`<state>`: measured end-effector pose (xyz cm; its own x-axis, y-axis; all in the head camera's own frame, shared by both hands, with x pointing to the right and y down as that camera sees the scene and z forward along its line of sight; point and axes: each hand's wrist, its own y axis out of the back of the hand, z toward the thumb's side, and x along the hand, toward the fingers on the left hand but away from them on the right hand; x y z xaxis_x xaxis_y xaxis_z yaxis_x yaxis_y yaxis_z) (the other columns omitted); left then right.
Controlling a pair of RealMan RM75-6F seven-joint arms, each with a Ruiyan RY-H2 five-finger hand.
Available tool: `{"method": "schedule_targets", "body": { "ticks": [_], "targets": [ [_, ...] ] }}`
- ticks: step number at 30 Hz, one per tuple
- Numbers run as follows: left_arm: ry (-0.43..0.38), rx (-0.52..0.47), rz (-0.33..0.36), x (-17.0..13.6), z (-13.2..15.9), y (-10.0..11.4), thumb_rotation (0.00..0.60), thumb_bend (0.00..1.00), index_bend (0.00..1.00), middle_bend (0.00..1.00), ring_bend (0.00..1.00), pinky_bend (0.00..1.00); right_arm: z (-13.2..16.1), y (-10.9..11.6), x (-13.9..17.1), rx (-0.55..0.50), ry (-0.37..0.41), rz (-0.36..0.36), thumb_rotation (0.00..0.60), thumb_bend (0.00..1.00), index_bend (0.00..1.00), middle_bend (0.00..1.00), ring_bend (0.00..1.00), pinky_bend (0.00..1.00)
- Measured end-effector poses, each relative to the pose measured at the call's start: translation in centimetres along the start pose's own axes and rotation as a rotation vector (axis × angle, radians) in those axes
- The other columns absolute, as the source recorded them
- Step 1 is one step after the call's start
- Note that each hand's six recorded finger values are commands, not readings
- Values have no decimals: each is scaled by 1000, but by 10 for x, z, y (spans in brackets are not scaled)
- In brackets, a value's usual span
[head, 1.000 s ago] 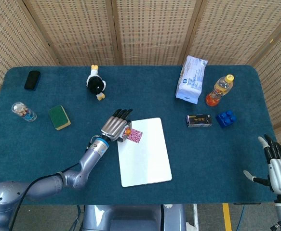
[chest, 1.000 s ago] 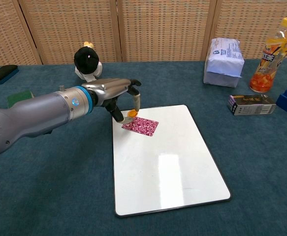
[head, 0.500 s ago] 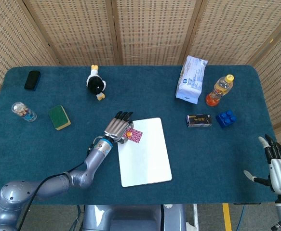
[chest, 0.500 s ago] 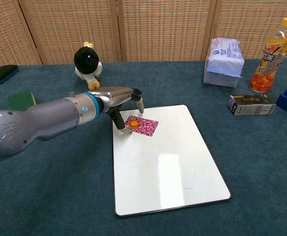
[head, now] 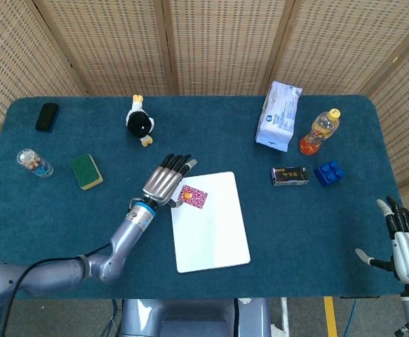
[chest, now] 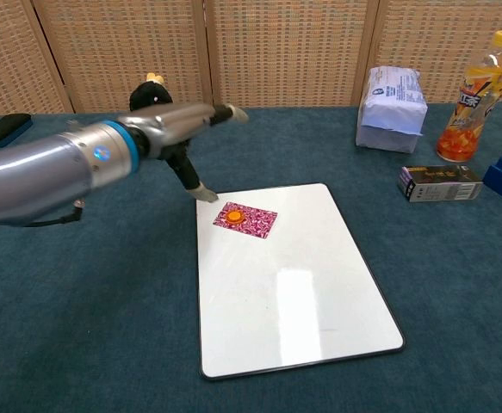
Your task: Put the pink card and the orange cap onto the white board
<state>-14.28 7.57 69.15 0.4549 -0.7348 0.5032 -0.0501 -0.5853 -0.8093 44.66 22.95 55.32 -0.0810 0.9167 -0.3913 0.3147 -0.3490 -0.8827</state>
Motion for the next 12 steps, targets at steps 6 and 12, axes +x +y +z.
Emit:
{"method": "schedule_targets", "body": {
  "ticks": [6, 12],
  "targets": [
    [74, 22, 143, -71, -56, 50, 600, 0, 0, 0, 0, 0, 1, 0, 1, 23, 0, -6, 600, 0, 60, 13, 0, 0],
    [281, 41, 217, -166, -137, 63, 600, 0, 0, 0, 0, 0, 2, -1, 1, 42, -2, -12, 600, 0, 60, 13, 0, 0]
  ]
}}
